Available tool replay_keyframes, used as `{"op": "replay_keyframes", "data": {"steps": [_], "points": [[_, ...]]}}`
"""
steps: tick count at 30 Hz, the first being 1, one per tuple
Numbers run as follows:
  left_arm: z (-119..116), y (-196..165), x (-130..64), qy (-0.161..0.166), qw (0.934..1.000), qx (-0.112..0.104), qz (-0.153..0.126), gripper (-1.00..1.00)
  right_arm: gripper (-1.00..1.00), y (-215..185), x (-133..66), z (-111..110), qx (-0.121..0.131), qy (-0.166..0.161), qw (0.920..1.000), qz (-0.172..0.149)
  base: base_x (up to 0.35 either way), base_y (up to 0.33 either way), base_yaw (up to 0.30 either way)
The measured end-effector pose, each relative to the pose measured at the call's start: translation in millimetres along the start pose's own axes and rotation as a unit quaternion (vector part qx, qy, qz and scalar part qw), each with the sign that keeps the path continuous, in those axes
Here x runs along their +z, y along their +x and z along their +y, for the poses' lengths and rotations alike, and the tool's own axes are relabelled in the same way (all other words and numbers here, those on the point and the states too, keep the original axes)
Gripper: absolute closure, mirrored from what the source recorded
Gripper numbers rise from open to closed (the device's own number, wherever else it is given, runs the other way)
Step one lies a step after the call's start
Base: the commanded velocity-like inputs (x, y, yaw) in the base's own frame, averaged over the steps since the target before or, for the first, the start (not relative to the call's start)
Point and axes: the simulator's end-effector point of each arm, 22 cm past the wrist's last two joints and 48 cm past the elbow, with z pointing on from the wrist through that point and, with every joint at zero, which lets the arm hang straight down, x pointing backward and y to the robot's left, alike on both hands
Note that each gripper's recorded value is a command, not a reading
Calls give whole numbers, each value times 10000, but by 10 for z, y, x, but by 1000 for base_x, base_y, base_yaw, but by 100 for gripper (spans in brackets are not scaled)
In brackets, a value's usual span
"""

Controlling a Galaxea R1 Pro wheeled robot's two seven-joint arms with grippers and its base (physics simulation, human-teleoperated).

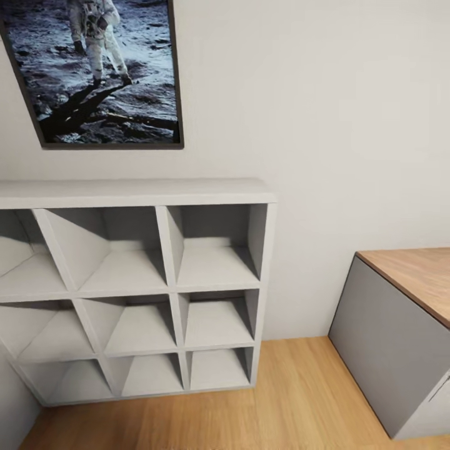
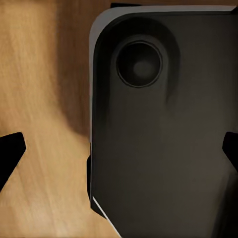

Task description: Attach the digital camera to the camera tripod in the bedroom.

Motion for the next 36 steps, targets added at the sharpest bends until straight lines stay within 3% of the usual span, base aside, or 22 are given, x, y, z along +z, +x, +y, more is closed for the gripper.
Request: {"op": "replay_keyframes", "data": {"steps": [17, 36], "points": [[-21, -15, 2, 13, 10000, -34, 16, -100, -100, 39, 3, -2, -52, -1, 10000, 57, -130, 262, -255], [-71, -82, 4, 35, 10000, -24, -41, -100, -100, 86, 4, -3, -60, -6, 9999, 116, -23, 38, -258]]}}
